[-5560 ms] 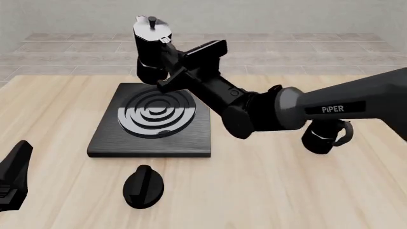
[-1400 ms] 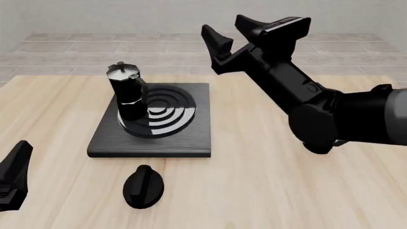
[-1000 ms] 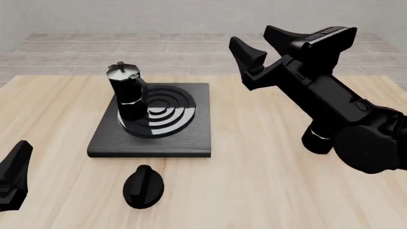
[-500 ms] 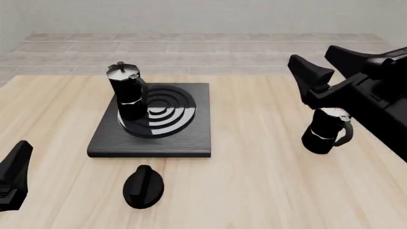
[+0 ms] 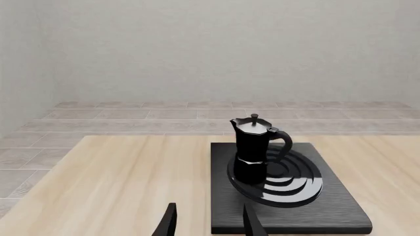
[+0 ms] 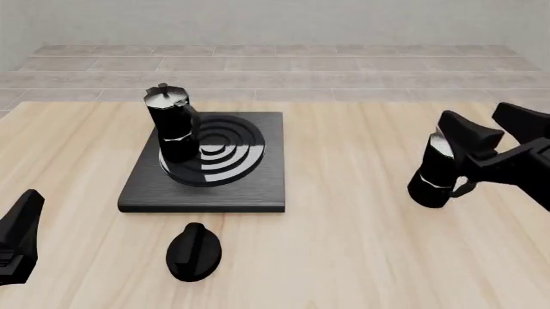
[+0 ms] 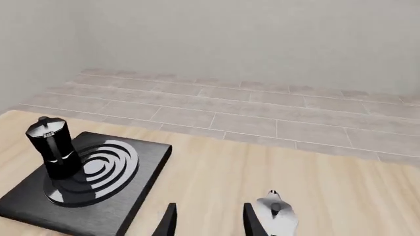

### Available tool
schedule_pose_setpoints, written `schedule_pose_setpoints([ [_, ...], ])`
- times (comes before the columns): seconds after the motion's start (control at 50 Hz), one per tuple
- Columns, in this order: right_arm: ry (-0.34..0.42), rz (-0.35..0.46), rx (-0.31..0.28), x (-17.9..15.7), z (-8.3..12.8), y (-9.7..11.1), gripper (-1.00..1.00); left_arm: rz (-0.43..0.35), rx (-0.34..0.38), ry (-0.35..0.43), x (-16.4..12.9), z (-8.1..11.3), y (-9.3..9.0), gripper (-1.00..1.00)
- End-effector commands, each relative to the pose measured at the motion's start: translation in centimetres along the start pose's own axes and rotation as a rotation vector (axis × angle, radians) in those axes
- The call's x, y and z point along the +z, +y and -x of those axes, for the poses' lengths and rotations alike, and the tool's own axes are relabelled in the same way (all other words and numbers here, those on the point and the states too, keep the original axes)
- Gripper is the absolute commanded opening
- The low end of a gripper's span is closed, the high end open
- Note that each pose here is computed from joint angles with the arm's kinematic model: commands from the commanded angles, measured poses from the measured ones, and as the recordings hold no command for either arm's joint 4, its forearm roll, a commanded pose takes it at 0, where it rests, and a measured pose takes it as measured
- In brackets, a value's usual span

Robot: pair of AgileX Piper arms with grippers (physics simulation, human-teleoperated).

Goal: Put both moka pots on the stove.

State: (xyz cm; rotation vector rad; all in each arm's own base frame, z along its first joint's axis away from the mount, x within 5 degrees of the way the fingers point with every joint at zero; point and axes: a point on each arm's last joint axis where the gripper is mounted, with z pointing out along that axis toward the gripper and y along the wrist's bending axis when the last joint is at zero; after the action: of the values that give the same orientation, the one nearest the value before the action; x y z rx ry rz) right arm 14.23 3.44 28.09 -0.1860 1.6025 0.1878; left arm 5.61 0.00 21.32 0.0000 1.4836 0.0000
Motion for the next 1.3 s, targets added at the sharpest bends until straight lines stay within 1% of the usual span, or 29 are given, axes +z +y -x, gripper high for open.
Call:
schedule_pose_setpoints([
  [0.02, 0.066, -0.066, 0.003, -1.3, -1.4, -0.9, 1.0, 0.0, 0.0, 0.0, 0.0, 0.0, 0.0, 1.0],
  [0.12, 0.084, -0.08, 0.0, -1.5, -1.8, -1.1, 1.0, 0.0, 0.0, 0.0, 0.0, 0.0, 0.0, 1.0],
  [0.14, 0.1, -0.092, -0.004, -1.5, -2.4, -1.2, 1.0, 0.0, 0.0, 0.0, 0.0, 0.0, 0.0, 1.0],
  [0.18, 0.104, -0.094, 0.001, -1.5, -2.4, -1.3, 1.0, 0.0, 0.0, 0.0, 0.0, 0.0, 0.0, 1.0],
  [0.2, 0.104, -0.097, -0.006, -1.8, -2.4, -1.3, 1.0, 0.0, 0.0, 0.0, 0.0, 0.0, 0.0, 1.0],
  [0.48, 0.102, -0.117, -0.012, -3.4, -1.9, -1.3, 1.0, 0.0, 0.0, 0.0, 0.0, 0.0, 0.0, 1.0],
  [0.64, 0.129, -0.137, -0.007, -4.1, -2.3, -1.5, 1.0, 0.0, 0.0, 0.0, 0.0, 0.0, 0.0, 1.0],
  [0.68, 0.139, -0.155, -0.002, -4.4, -2.2, -1.6, 1.0, 0.0, 0.0, 0.0, 0.0, 0.0, 0.0, 1.0],
  [0.88, 0.155, -0.194, 0.012, -5.1, -2.6, -1.9, 1.0, 0.0, 0.0, 0.0, 0.0, 0.0, 0.0, 1.0],
  [0.94, 0.159, -0.212, 0.013, -5.2, -3.0, -2.0, 1.0, 0.0, 0.0, 0.0, 0.0, 0.0, 0.0, 1.0],
  [1.06, 0.163, -0.219, 0.012, -5.0, -3.6, -2.1, 1.0, 0.0, 0.0, 0.0, 0.0, 0.0, 0.0, 1.0],
  [1.08, 0.168, -0.225, 0.016, -4.9, -3.8, -2.2, 1.0, 0.0, 0.0, 0.0, 0.0, 0.0, 0.0, 1.0],
  [1.1, 0.179, -0.231, 0.034, -4.6, -4.2, -2.3, 1.0, 0.0, 0.0, 0.0, 0.0, 0.0, 0.0, 1.0],
  [1.14, 0.18, -0.231, 0.025, -4.6, -4.6, -2.4, 1.0, 0.0, 0.0, 0.0, 0.0, 0.0, 0.0, 1.0],
  [1.16, 0.188, -0.24, 0.037, -4.3, -5.0, -2.5, 1.0, 0.0, 0.0, 0.0, 0.0, 0.0, 0.0, 1.0],
  [1.3, 0.196, -0.271, 0.035, -3.5, -6.1, -3.1, 1.0, 0.0, 0.0, 0.0, 0.0, 0.0, 0.0, 1.0],
])
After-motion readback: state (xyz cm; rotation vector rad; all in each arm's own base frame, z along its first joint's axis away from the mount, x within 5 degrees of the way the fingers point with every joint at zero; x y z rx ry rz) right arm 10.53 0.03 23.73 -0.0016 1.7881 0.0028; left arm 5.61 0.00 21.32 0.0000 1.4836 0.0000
